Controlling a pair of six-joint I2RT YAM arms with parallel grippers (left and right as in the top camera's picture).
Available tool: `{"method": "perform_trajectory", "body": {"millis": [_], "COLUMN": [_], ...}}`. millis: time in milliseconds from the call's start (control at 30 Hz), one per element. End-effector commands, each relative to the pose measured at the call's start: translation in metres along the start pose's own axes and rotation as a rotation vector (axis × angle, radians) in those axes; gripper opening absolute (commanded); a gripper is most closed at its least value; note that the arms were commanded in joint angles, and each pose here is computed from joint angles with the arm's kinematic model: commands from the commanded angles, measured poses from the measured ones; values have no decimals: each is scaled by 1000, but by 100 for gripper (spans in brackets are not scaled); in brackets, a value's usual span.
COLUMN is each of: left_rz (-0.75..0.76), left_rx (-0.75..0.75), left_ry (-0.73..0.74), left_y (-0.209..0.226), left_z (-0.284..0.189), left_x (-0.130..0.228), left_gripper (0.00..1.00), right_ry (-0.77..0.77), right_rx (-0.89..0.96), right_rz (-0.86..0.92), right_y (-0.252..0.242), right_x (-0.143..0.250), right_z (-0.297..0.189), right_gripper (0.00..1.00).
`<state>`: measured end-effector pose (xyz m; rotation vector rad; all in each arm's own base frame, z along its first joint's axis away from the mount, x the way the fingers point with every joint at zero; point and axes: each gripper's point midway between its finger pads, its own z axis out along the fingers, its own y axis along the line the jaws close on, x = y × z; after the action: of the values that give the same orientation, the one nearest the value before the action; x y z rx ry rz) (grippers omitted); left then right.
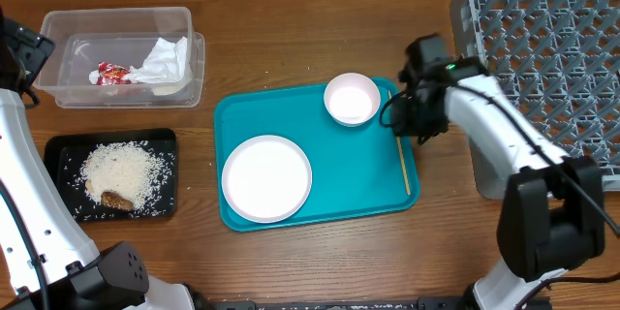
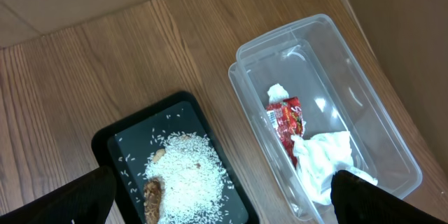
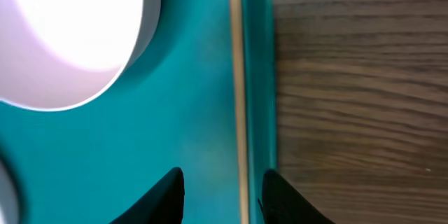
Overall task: Sort waste into correct bins and load items into the dishwasher
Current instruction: 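Grasp the wooden chopsticks at the teal tray's right edge with the right gripper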
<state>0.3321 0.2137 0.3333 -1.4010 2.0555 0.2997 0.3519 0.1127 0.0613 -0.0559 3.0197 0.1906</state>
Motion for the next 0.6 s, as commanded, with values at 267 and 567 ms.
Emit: {"method": "perform_trajectory", "body": {"millis": [267, 567], "left_rz": [-18, -18], "left_rx": [-7, -7], "left_ry": [-7, -7], "left_y": [1, 1], "left_z": [0, 0], "left_x": [-2, -2], "left_gripper": [100, 100], "right_ry": [-82, -88], "right_rx": [220, 183], "right_rz": [47, 48], "right_y": [-14, -10], "right_x": [14, 17], "right_z": [37, 47], "right_gripper": [39, 38]}}
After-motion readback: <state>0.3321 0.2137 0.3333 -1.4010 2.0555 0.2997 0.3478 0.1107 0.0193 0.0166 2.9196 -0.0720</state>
